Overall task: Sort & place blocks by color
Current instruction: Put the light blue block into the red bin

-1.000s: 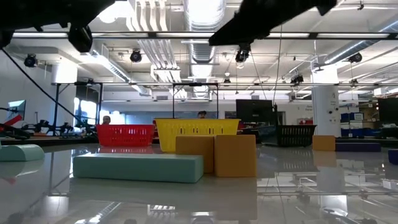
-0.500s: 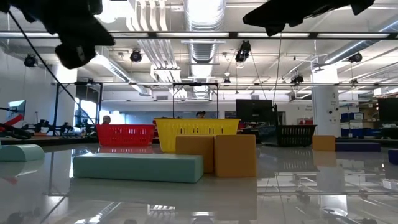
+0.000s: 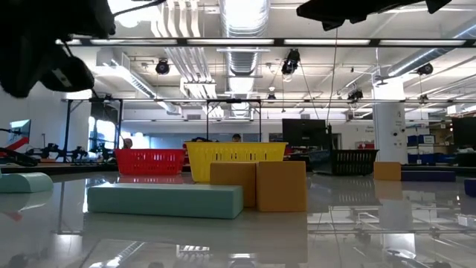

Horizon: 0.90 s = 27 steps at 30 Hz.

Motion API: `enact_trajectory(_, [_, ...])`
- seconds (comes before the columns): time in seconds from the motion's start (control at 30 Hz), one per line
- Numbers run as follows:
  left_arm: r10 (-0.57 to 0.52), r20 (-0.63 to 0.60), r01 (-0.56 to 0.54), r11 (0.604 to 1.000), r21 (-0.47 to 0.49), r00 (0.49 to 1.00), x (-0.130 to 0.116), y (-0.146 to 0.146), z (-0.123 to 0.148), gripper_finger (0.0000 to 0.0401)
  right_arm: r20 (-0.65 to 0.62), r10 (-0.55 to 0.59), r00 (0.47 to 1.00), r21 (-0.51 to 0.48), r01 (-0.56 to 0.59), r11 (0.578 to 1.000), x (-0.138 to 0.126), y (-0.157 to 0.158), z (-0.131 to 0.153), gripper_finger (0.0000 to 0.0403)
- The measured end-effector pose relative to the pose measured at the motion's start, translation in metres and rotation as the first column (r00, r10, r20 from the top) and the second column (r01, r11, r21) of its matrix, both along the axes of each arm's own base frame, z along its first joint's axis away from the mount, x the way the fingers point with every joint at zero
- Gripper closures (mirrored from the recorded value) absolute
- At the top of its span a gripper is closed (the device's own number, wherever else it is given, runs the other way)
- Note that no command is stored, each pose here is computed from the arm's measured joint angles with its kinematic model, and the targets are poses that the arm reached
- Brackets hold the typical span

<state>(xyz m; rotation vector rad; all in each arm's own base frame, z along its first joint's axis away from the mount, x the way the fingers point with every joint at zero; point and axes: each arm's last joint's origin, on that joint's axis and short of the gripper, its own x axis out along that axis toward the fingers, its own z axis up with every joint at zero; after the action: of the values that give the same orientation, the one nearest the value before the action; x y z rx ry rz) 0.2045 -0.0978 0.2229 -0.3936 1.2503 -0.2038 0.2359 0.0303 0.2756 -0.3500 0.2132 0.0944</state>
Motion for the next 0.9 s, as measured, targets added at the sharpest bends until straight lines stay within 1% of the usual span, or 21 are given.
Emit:
enact_trajectory(0.07, [-0.013,-0.035,0.012,1.000,-0.011,0.999,0.002,-0.002,-0.006,0.0383,-0.014,0.000,1.000,0.000,0.000,1.000,-0.001,0.000,-0.001,0.0360])
enact_trajectory(0.17, [-0.019,-0.069,0.018,1.000,-0.015,0.997,0.004,-0.003,-0.012,0.0355,-0.032,-0.001,0.999,-0.002,0.001,1.000,-0.001,0.000,-0.003,0.0360])
enact_trajectory(0.27, [0.023,-0.111,-0.025,0.999,-0.024,0.994,0.006,-0.004,-0.016,0.0313,-0.032,-0.001,0.999,-0.002,0.001,1.000,-0.001,0.000,-0.003,0.0360])
enact_trajectory(0.37, [0.045,-0.130,-0.048,0.999,-0.017,0.991,0.006,-0.004,-0.020,0.0261,-0.032,-0.001,0.999,0.000,0.001,1.000,-0.001,0.000,-0.003,0.0360])
enact_trajectory(0.43, [0.059,-0.131,-0.057,0.998,0.022,0.990,0.006,-0.003,-0.025,0.0226,-0.031,-0.002,1.000,0.001,0.002,1.000,-0.001,0.000,-0.003,0.0360])
enact_trajectory(0.5, [0.061,-0.106,-0.051,0.994,0.096,0.992,0.007,-0.001,-0.030,0.0193,-0.031,-0.002,1.000,0.001,0.002,1.000,-0.001,0.000,-0.003,0.0360])
enact_trajectory(0.57, [0.039,-0.083,-0.025,0.986,0.163,0.996,0.008,0.000,-0.034,0.0168,-0.031,-0.002,1.000,0.001,0.002,1.000,-0.001,0.000,-0.003,0.0360])
enact_trajectory(0.67, [-0.015,-0.084,0.032,0.976,0.214,0.996,0.010,0.000,-0.040,0.0150,-0.032,-0.004,0.999,0.010,0.004,1.000,-0.001,0.000,-0.003,0.0360])
enact_trajectory(0.8, [-0.048,-0.114,0.074,0.969,0.236,0.992,0.013,-0.003,-0.048,0.0147,-0.035,-0.007,0.999,0.009,0.008,1.000,-0.001,0.000,-0.003,0.0360])
enact_trajectory(0.9, [-0.055,-0.141,0.089,0.964,0.252,0.988,0.013,-0.005,-0.055,0.0147,-0.037,-0.044,0.998,-0.001,0.044,0.999,-0.001,-0.001,-0.003,0.0360])
